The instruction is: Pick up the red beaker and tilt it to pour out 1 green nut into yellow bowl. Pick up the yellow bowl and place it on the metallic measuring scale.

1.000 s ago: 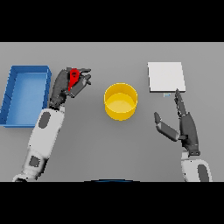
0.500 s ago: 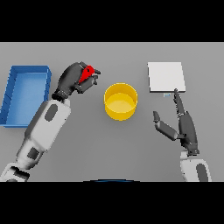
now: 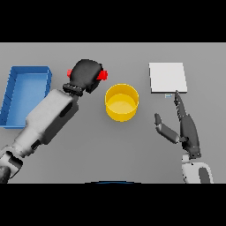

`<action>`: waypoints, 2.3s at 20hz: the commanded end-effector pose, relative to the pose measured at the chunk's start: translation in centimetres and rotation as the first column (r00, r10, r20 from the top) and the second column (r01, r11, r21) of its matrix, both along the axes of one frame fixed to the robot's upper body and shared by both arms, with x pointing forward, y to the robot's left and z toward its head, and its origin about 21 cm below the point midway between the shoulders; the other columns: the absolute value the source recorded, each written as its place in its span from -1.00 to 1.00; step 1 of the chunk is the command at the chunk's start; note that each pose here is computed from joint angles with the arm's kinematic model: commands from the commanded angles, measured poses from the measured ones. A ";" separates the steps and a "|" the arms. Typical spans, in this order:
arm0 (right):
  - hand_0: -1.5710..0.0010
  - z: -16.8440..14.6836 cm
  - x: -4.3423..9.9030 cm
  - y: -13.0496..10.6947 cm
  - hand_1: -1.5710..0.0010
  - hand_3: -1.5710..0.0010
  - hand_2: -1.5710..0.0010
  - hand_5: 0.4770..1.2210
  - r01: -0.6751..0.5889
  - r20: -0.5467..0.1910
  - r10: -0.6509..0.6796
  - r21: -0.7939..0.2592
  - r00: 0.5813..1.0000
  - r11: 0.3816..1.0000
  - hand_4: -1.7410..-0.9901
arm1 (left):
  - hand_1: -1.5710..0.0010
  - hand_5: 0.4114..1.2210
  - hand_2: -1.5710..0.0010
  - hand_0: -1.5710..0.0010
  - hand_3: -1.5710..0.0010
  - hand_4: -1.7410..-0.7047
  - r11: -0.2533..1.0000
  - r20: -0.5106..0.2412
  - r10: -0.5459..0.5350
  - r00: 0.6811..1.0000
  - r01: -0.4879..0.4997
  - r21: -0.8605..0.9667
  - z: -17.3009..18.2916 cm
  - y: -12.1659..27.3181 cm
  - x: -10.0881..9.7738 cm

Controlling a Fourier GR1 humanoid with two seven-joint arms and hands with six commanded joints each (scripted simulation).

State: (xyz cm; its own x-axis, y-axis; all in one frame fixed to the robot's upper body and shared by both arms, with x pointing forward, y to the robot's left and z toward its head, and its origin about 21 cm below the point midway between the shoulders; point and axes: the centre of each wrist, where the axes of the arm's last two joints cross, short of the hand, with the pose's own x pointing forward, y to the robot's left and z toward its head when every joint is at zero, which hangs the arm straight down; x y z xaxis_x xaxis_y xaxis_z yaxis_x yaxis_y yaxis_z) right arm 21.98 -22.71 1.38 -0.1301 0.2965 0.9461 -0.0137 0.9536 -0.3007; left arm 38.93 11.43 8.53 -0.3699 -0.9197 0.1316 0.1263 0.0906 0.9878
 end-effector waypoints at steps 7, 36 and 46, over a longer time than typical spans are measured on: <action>1.00 -0.8 0.0 0.1 1.00 1.00 1.00 -0.46 0.015 0.004 -0.016 0.043 1.000 0.999 0.19 | -1.00 0.98 -1.00 -1.00 -0.63 -0.92 0.921 0.007 -0.163 0.987 0.150 0.359 1.6 -2.9 0.8; 1.00 -1.2 0.3 0.7 1.00 1.00 1.00 -0.69 0.060 -0.002 -0.060 0.001 0.998 0.998 0.42 | -1.00 1.00 -1.00 -1.00 -1.00 -0.98 0.198 -0.079 -0.519 0.851 0.209 0.958 5.1 -9.4 2.4; 1.00 -0.7 0.9 0.9 1.00 1.00 1.00 -0.68 0.033 0.014 -0.034 0.067 0.999 0.997 0.49 | -1.00 1.00 -0.94 -1.00 -0.72 -0.95 0.547 0.232 -0.312 0.921 -0.025 0.837 20.1 -5.2 7.0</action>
